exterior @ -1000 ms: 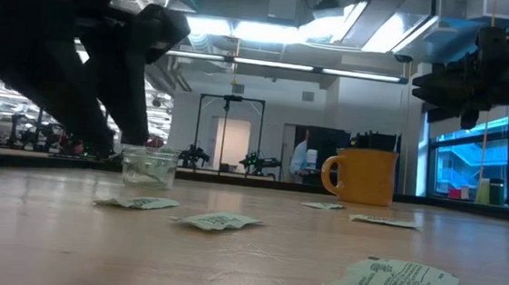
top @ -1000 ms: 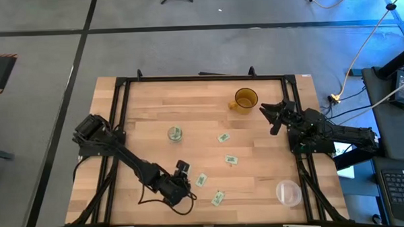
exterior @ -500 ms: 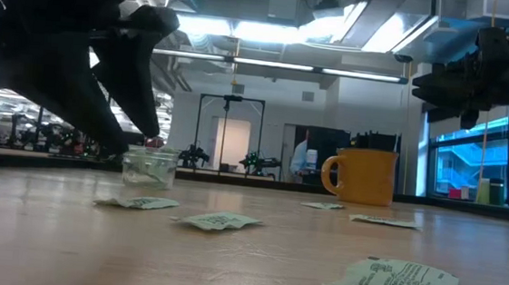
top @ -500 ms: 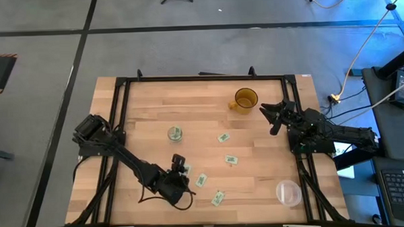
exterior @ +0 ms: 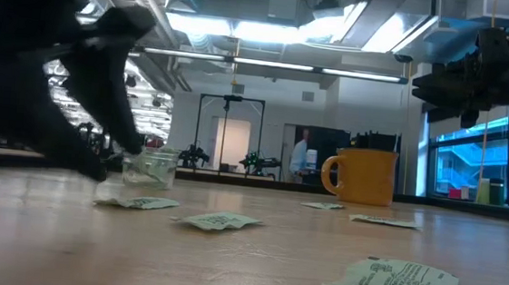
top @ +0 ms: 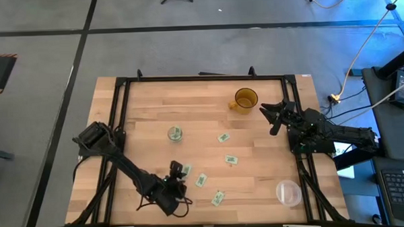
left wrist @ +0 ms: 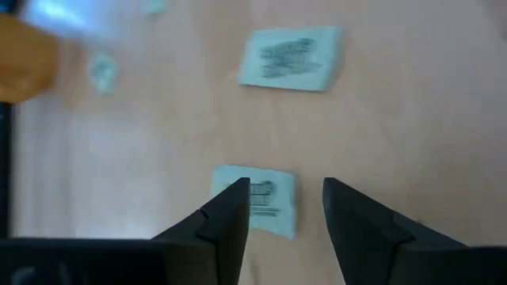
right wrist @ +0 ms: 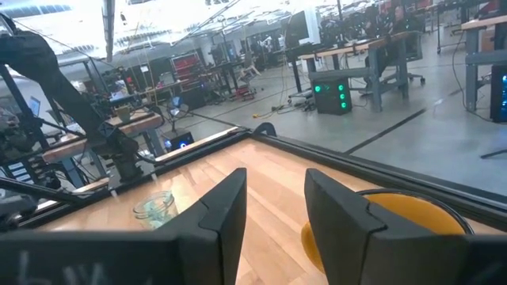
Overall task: Pick and place Stevia / Truvia into bins
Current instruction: Put the stevia packet into the transparent container
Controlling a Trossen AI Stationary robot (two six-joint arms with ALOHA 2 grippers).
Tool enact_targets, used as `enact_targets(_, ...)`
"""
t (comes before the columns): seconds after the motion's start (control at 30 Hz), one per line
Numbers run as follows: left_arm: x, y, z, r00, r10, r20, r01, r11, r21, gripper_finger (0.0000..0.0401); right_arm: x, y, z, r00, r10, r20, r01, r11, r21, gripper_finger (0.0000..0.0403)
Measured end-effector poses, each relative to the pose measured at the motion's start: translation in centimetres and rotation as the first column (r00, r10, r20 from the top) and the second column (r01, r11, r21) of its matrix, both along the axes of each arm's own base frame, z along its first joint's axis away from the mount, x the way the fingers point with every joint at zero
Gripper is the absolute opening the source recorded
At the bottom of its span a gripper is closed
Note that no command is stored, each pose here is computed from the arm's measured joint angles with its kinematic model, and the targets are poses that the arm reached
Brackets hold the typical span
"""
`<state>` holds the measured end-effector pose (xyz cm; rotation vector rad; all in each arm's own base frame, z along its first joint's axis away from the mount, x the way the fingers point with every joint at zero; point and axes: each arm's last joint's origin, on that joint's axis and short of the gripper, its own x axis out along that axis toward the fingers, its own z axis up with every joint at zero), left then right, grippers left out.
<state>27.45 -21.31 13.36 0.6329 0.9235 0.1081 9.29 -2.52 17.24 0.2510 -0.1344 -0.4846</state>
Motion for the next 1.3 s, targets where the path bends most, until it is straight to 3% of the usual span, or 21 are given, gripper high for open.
enact_targets(0.2, 0.4, 0.5, -0.2, 1.0, 0.019, -0.023, -0.02, 0.999, -0.031, 0.0144, 0.0, 0.0, 0.0, 1.0, 0.001, 0.0, -0.001, 1.0, 0.001, 0.0133)
enact_targets(1.03, 0.3, 0.7, -3.0, 0.992, 0.032, -0.121, -0.027, 0.999, 0.042, 0.0115, 0.0, 0.0, 0.0, 1.0, 0.0, 0.001, 0.0, 1.0, 0.002, 0.0133)
enact_targets(1.3, 0.5, 0.9, -3.3, 0.991, 0.096, -0.096, -0.096, 0.995, 0.003, 0.0106, 0.0, 0.0, 0.0, 1.0, 0.001, 0.003, -0.001, 1.0, 0.006, 0.0133)
